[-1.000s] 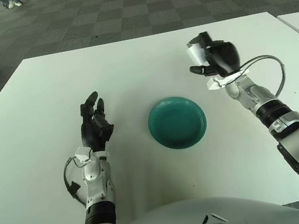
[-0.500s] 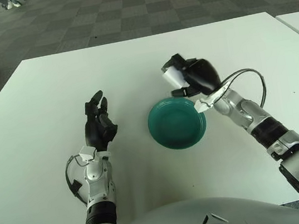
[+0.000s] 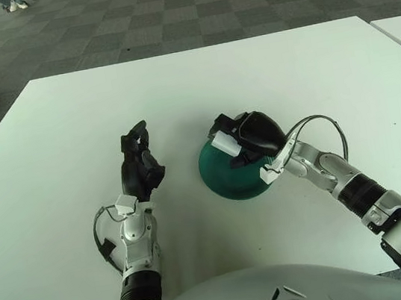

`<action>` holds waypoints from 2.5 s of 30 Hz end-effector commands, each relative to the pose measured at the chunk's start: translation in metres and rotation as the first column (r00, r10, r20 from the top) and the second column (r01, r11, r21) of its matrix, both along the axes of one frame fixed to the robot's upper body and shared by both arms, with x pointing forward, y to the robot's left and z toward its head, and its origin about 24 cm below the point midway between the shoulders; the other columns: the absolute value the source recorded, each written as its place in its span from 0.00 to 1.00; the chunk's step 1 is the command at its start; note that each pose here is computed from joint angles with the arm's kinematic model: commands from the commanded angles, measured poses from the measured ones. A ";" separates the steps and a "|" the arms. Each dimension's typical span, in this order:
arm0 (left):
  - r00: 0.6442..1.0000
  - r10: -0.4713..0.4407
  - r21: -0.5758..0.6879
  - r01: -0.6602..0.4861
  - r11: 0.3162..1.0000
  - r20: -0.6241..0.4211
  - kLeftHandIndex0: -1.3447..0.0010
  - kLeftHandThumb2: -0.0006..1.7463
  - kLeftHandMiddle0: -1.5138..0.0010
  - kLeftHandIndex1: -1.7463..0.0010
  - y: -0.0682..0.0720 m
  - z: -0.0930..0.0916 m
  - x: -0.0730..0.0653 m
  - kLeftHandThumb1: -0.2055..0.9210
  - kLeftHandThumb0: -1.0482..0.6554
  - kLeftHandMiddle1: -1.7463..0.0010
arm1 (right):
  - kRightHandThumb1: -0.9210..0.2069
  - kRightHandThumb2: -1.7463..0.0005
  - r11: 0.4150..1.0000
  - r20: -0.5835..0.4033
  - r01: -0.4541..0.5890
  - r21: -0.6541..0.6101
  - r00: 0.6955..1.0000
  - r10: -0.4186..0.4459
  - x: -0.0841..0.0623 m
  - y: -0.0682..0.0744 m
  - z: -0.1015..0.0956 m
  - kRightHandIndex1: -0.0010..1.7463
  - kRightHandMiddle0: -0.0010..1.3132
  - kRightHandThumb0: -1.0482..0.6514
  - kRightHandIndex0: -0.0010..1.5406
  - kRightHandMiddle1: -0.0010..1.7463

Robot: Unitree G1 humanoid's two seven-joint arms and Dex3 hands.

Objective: Put the charger into the plate.

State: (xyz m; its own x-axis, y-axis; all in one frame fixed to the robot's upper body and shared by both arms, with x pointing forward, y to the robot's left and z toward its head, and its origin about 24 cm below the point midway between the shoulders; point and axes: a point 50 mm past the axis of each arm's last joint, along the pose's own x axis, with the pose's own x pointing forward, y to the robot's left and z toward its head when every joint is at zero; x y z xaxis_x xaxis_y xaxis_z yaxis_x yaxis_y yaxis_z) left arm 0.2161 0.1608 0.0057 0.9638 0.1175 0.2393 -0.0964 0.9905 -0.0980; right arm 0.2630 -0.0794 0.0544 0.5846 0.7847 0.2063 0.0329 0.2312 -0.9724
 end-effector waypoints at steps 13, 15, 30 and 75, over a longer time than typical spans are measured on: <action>0.987 0.010 -0.151 -0.034 0.988 -0.158 0.97 0.53 0.77 0.40 -0.026 -0.030 -0.026 1.00 0.12 0.99 | 0.41 0.35 0.992 0.109 -0.107 -0.067 0.988 0.114 -0.021 -0.002 0.018 1.00 0.38 0.36 0.63 1.00; 0.987 0.005 -0.156 -0.030 0.987 -0.159 0.96 0.53 0.77 0.40 -0.026 -0.030 -0.027 1.00 0.12 0.99 | 0.41 0.35 0.992 0.110 -0.106 -0.071 0.987 0.114 -0.022 -0.003 0.020 1.00 0.38 0.36 0.63 1.00; 0.985 -0.030 -0.236 -0.011 0.972 -0.170 0.97 0.51 0.78 0.38 -0.029 -0.032 -0.031 1.00 0.10 1.00 | 0.01 0.41 0.983 0.251 0.021 -0.184 0.968 0.026 -0.023 -0.015 0.044 0.15 0.01 0.10 0.13 0.36; 0.988 -0.019 -0.236 -0.018 0.972 -0.153 1.00 0.52 0.79 0.41 -0.032 -0.026 -0.037 1.00 0.12 1.00 | 0.00 0.48 0.843 -0.080 0.207 0.496 0.978 -0.193 0.020 -0.059 0.050 0.01 0.00 0.05 0.04 0.11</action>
State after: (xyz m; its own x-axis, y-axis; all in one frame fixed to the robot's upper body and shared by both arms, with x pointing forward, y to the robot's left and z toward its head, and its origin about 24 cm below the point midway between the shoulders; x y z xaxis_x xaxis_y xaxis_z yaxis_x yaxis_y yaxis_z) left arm 0.2051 0.1419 0.0103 0.9693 0.0905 0.2288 -0.0375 0.9734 -0.2258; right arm 0.2636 -0.1235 0.0943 0.6643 0.6374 0.3904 0.1093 0.4339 -0.8943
